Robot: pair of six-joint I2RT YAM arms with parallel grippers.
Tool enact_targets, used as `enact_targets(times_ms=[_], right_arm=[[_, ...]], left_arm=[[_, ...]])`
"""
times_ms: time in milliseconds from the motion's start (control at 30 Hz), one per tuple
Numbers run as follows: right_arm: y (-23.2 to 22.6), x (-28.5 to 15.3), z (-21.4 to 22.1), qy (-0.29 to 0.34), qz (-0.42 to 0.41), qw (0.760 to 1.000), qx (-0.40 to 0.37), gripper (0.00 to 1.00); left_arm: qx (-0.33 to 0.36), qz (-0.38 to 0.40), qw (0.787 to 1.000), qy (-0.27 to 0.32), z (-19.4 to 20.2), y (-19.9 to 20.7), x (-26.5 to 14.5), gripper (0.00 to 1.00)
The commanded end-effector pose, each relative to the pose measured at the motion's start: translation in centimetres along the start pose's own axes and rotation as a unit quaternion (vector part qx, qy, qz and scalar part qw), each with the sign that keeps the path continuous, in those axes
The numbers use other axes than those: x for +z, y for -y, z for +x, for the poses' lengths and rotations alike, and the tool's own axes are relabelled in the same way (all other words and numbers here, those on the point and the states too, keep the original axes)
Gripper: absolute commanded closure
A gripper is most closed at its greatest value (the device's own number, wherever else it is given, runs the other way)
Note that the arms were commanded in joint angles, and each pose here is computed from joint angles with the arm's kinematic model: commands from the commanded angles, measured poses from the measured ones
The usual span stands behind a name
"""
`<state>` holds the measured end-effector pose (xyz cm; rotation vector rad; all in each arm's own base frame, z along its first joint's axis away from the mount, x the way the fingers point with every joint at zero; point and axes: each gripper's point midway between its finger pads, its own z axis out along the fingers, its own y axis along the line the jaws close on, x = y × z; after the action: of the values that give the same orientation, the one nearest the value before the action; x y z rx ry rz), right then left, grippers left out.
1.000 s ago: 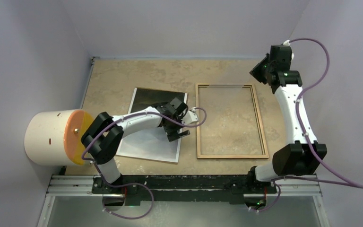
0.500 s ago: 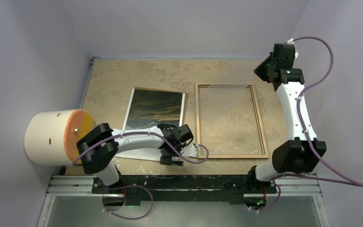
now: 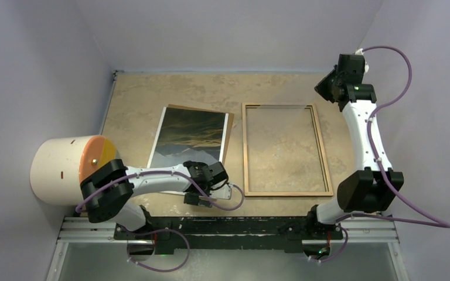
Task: Put the photo into the frame
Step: Move the photo frame item to the center of the board, then adjust the photo frame at the center of the board.
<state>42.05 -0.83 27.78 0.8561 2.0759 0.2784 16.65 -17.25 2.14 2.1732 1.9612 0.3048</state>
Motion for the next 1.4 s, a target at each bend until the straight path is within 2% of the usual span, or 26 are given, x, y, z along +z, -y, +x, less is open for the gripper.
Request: enact_targets(times_ms=[0,167,400,500,567,633,700,767,967,1133,1367], right_arm=[[-0.4,-1.1,-1.8,0.035,-0.004,0.999,-0.006,1.0],[-0.2,-1.3,-2.1,0.041,-0.002,0.999,-0.006,1.0],[0.2,-1.5,-2.1,0.044,0.002,0.999,-0.005,1.0],[0.3,-1.9,-2.4,0.049,0.001,0.999,-0.003,1.0],[0.3,-2.3,-3.0,0.053,-0.001,0.999,0.001,1.0],[0.6,-2.7,-3.7,0.059,-0.004,0.998,0.001,1.0],[0.9,-2.9,-4.4,0.062,-0.005,0.998,-0.001,1.0],[1.3,-3.0,-4.9,0.061,-0.005,0.998,0.002,1.0],[1.8,-4.3,-6.4,0.079,-0.006,0.997,0.008,1.0],[2.3,-5.7,-7.5,0.104,0.012,0.994,0.012,1.0],[2.3,-7.8,-9.6,0.136,0.022,0.99,0.003,1.0]], left_arm=[[-0.012,-0.075,0.996,-0.052,3.1,-3.2,2.6,0.0],[-0.042,-0.108,0.991,-0.066,5.7,-7.2,3.3,0.0],[-0.073,-0.152,0.983,-0.07,5.9,-11.5,2.9,0.0],[-0.122,-0.157,0.98,-0.027,3.2,-14.2,0.6,0.0],[-0.171,-0.136,0.975,0.045,-0.1,-15.8,-2.1,0.0],[-0.207,-0.076,0.967,0.125,-3.9,-15.9,-4.8,0.0],[-0.243,-0.002,0.949,0.2,-7.7,-15.1,-6.9,0.0],[-0.28,0.034,0.93,0.235,-10.1,-15.1,-7.5,0.0],[-0.327,0.044,0.911,0.248,-13.2,-16.0,-3.7,0.0],[-0.364,0.034,0.902,0.23,-15.1,-17.5,-0.8,0.0],[-0.369,0.067,0.891,0.255,-17.4,-16.8,-0.2,0.0]])
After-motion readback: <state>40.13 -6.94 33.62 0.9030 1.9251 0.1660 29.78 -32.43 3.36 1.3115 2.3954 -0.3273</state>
